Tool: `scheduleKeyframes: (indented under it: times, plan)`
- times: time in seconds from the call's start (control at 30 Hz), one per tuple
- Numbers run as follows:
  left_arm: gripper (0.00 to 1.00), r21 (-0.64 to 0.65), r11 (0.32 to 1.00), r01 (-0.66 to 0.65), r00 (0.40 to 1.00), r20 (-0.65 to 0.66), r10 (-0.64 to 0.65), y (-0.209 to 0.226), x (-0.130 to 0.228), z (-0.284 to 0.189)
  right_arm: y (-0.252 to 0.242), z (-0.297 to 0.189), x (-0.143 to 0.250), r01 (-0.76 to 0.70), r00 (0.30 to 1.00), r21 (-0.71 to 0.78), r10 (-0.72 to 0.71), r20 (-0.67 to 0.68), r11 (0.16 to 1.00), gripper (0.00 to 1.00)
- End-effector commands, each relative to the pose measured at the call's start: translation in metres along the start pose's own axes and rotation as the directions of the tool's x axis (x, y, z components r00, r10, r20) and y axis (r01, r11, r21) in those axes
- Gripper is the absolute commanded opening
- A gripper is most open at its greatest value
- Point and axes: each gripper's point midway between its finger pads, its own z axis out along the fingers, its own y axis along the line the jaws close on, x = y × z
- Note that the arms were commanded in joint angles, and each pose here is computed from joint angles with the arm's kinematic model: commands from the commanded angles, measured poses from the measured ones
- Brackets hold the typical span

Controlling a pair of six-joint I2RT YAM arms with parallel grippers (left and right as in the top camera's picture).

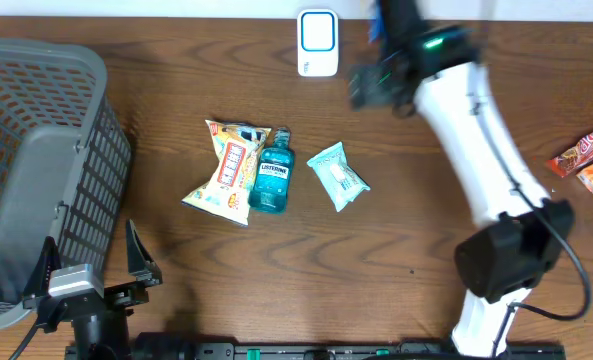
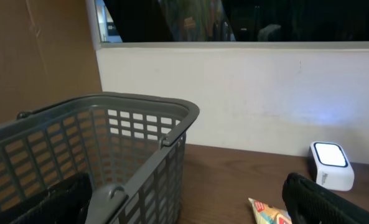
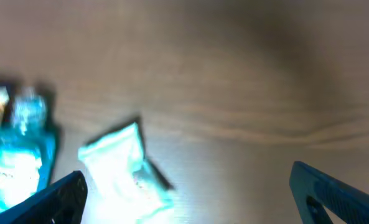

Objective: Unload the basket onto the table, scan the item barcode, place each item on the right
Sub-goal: 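Reach the right gripper to the green wipes pack and grasp it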

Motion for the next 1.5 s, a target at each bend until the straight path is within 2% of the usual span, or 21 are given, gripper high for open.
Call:
scheduleKeyframes:
  times: [0.0, 0.27, 0.37, 0.57, 0.6, 0.67, 0.7, 0.8, 0.87, 0.9, 1.13, 1.17, 1.2, 1.27, 1.37, 1.47]
  plan:
    - [0.98, -0.016, 1.0, -0.013, 1.0, 0.004, 0.013, 0.003, -0.001, -0.001, 0.026, 0.027, 0.034, 0.075, 0.996, 0.043, -0.072, -0.062, 0.996, 0.99]
    - [0.97, -0.016, 1.0, -0.013, 1.0, 0.004, 0.013, 0.003, -0.001, -0.001, 0.067, 0.085, 0.111, 0.321, 0.937, 0.022, -0.314, -0.152, 0.947, 0.99]
    - [0.98, -0.016, 1.0, -0.013, 1.0, 0.004, 0.013, 0.003, -0.001, -0.001, 0.067, 0.094, 0.123, 0.368, 0.924, 0.088, -0.354, -0.146, 0.925, 0.99]
    - [0.98, -0.016, 1.0, -0.013, 1.0, 0.004, 0.013, 0.003, -0.001, -0.001, 0.072, 0.108, 0.129, 0.406, 0.914, 0.171, -0.398, -0.081, 0.898, 0.88]
    - [0.98, -0.016, 1.0, -0.013, 1.0, 0.004, 0.013, 0.003, -0.001, -0.001, 0.072, 0.111, 0.13, 0.403, 0.915, 0.171, -0.396, -0.073, 0.899, 0.85]
    - [0.98, -0.016, 1.0, -0.013, 1.0, 0.004, 0.013, 0.003, -0.001, -0.001, 0.068, 0.124, 0.14, 0.4, 0.916, 0.183, -0.395, -0.063, 0.898, 0.71]
    - [0.98, -0.016, 1.0, -0.013, 1.0, 0.004, 0.013, 0.003, -0.001, -0.001, 0.054, 0.131, 0.147, 0.403, 0.914, 0.245, -0.4, -0.062, 0.882, 0.63]
    - [0.98, -0.016, 1.0, -0.013, 1.0, 0.004, 0.013, 0.003, -0.001, -0.001, 0.039, 0.135, 0.15, 0.4, 0.913, 0.317, -0.405, -0.055, 0.86, 0.5]
    - [0.98, -0.016, 1.0, -0.013, 1.0, 0.004, 0.013, 0.003, -0.001, -0.001, 0.037, 0.14, 0.154, 0.398, 0.913, 0.322, -0.404, -0.05, 0.859, 0.3]
    - [0.98, -0.016, 1.0, -0.013, 1.0, 0.004, 0.013, 0.003, -0.001, -0.001, 0.036, 0.141, 0.156, 0.398, 0.913, 0.321, -0.405, -0.05, 0.859, 0.25]
    - [0.98, -0.016, 1.0, -0.013, 1.0, 0.004, 0.013, 0.003, -0.001, -0.001, 0.037, 0.14, 0.155, 0.399, 0.913, 0.323, -0.406, -0.048, 0.858, 0.14]
    - [0.98, -0.016, 1.0, -0.013, 1.0, 0.004, 0.013, 0.003, -0.001, -0.001, 0.039, 0.137, 0.154, 0.401, 0.912, 0.316, -0.407, -0.051, 0.86, 0.1]
    - [0.98, -0.016, 1.0, -0.013, 1.0, 0.004, 0.013, 0.003, -0.001, -0.001, 0.041, 0.134, 0.152, 0.403, 0.912, 0.306, -0.407, -0.052, 0.863, 0.01]
    - [0.98, -0.016, 1.0, -0.013, 1.0, 0.004, 0.013, 0.003, -0.001, -0.001, 0.051, 0.123, 0.146, 0.402, 0.914, 0.257, -0.403, -0.052, 0.879, 0.01]
    - [0.98, -0.016, 1.0, -0.013, 1.0, 0.004, 0.013, 0.003, -0.001, -0.001, 0.084, 0.092, 0.136, 0.398, 0.917, 0.042, -0.396, -0.044, 0.916, 0.01]
    - [0.98, -0.016, 1.0, -0.013, 1.0, 0.004, 0.013, 0.003, -0.001, -0.001, 0.124, 0.058, 0.136, 0.484, 0.865, -0.274, -0.501, 0.008, 0.831, 0.01]
